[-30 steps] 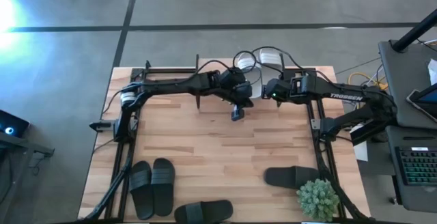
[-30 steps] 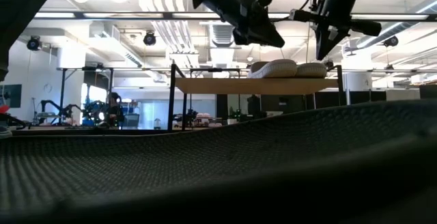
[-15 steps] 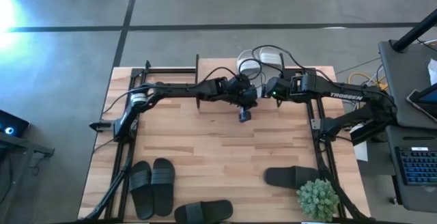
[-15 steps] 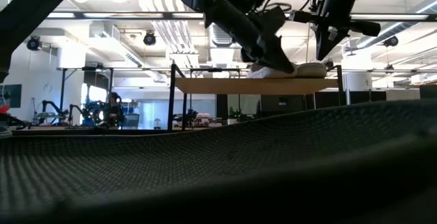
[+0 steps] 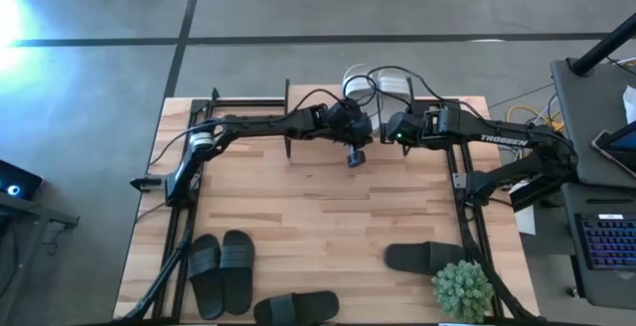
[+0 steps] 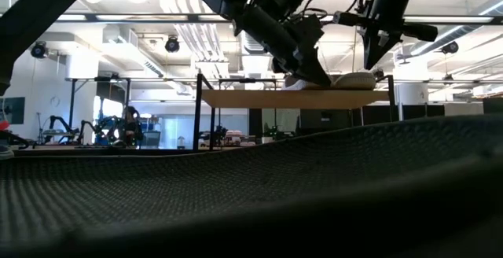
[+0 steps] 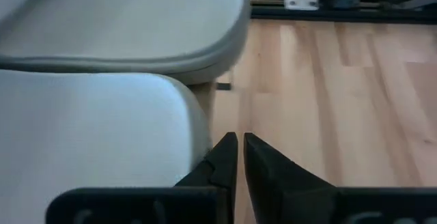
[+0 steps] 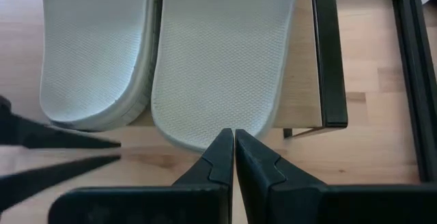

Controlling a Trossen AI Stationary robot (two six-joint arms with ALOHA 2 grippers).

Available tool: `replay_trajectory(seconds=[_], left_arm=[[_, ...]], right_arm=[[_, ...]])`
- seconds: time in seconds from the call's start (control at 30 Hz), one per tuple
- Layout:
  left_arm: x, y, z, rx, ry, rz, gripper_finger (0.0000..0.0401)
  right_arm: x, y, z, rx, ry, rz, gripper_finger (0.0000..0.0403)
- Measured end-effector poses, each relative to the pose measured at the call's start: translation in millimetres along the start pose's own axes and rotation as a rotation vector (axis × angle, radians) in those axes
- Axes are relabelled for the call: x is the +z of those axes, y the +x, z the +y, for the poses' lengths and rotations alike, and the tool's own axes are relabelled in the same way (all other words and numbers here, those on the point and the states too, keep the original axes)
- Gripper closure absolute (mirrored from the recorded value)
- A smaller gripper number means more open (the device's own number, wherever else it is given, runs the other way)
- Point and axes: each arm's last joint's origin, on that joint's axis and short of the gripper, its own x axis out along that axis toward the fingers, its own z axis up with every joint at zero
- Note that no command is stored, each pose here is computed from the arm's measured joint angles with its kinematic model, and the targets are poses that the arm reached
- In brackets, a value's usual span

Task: Pick and place slides into the shelf
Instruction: Put the gray slide on the shelf

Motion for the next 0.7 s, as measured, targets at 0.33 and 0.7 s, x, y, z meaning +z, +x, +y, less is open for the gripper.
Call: replay_trajectory(seconds=[0.33, 0.7], left_arm=[[26, -51, -20, -0.105, -0.076, -0.014, 0.0389], [17, -98, 78, 0.364, -0.259, 0.004, 0.0389]], right_arm=[[3, -11, -8, 0.036, -0.005, -0.012, 0.0394], [10, -30, -24, 0.091, 0.033, -0.073, 0.0394]])
